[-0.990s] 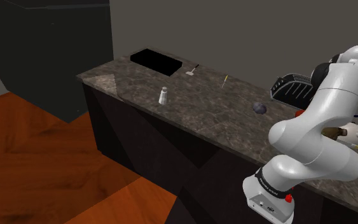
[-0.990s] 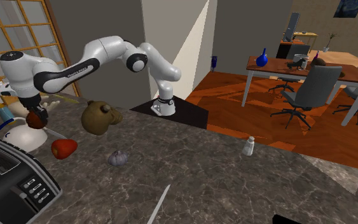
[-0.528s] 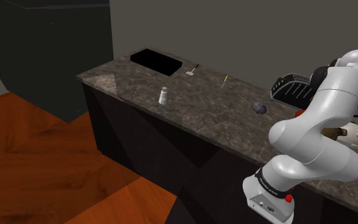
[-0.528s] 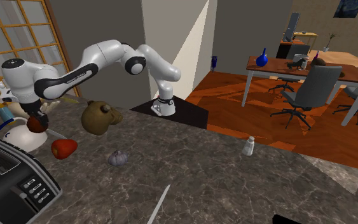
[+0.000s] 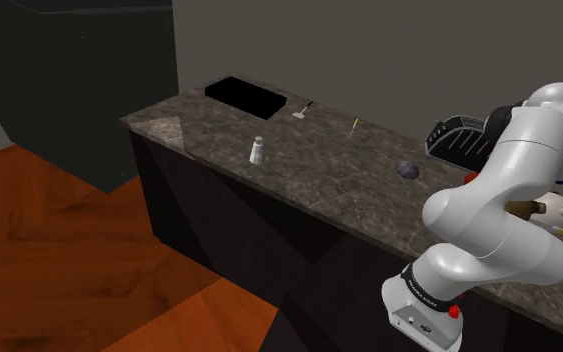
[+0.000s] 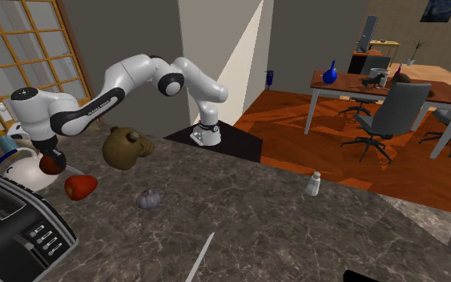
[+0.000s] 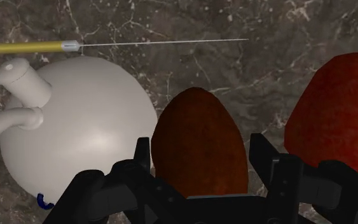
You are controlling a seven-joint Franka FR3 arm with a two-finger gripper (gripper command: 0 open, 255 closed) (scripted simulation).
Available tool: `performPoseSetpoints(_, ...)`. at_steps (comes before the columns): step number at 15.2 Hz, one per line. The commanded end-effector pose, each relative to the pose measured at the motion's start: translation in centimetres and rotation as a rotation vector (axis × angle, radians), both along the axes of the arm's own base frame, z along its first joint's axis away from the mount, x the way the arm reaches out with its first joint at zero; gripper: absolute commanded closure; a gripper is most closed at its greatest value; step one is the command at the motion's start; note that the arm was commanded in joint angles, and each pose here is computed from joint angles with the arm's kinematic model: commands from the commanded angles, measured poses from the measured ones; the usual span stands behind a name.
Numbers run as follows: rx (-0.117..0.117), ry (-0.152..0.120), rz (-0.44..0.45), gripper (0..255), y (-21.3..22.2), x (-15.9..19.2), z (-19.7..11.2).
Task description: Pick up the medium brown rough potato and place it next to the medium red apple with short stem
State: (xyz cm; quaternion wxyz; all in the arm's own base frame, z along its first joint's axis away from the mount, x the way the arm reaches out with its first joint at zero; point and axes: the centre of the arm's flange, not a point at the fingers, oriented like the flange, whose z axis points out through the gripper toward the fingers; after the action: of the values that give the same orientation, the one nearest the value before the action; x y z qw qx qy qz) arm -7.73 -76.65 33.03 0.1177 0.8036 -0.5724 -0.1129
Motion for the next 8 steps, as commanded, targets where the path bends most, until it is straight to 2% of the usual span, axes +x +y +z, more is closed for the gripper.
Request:
performPoseSetpoints(1, -0.001, 0.0, 0.0, 255, -0.1, 0.1, -1.0)
performPoseSetpoints(8, 0.0, 0.0, 0.0, 255, -0.1, 0.1, -4.7)
